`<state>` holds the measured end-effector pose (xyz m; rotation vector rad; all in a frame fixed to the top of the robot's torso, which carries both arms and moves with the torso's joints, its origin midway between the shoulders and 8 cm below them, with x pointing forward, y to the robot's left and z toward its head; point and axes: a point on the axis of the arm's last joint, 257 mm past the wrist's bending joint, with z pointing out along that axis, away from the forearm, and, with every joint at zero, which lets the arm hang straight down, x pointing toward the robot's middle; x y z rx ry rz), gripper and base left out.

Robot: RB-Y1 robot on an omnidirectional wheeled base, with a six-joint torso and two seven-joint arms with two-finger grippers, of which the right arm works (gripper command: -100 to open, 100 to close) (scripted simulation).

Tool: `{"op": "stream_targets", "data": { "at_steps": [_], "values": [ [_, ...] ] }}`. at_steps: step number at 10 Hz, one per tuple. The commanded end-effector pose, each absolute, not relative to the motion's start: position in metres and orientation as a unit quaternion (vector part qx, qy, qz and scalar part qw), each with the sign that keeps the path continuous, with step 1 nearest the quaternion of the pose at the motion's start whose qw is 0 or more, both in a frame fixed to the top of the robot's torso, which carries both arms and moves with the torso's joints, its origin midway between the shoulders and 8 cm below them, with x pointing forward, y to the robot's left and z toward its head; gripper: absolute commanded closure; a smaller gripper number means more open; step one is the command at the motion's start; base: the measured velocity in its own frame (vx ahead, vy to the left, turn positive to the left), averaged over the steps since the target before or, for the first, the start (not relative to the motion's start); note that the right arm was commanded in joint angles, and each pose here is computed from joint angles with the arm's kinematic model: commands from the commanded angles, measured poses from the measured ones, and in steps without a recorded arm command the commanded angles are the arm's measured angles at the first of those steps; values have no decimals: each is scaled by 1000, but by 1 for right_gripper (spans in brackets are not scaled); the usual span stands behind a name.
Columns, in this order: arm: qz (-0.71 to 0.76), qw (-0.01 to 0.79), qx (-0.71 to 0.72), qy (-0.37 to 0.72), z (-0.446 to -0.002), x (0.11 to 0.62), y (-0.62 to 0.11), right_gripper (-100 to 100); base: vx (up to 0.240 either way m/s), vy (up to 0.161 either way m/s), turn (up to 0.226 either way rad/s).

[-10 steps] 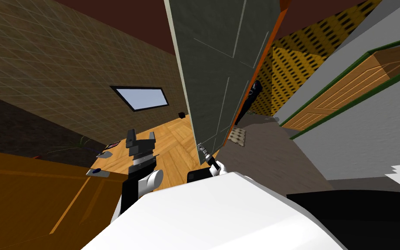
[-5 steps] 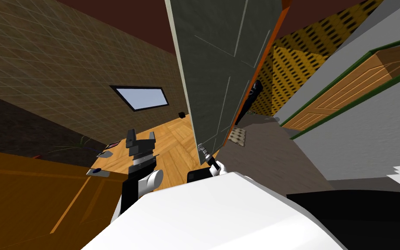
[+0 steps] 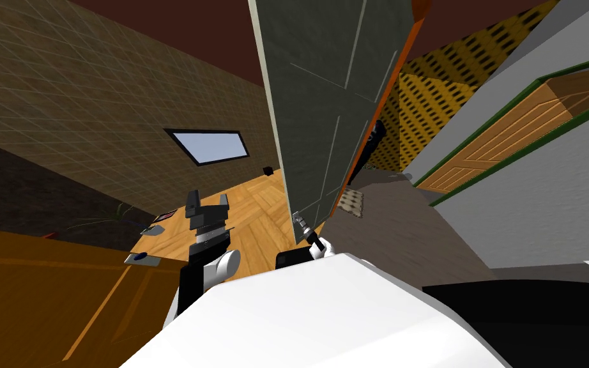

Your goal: Push the door open

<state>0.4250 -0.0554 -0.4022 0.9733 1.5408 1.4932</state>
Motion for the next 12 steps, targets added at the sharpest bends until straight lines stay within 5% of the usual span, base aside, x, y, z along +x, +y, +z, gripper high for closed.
{"op": "stream_targets", "data": {
  "at_steps": [1, 11, 12],
  "values": [
    [582, 398, 385, 596, -396, 436, -70, 100, 182, 105, -52],
    [550, 441, 420, 572, -395, 458, -129, 100, 137, 111, -55],
    [554, 435, 417, 574, -395, 454, -121, -100, -106, 42, -75]
  ]
}}
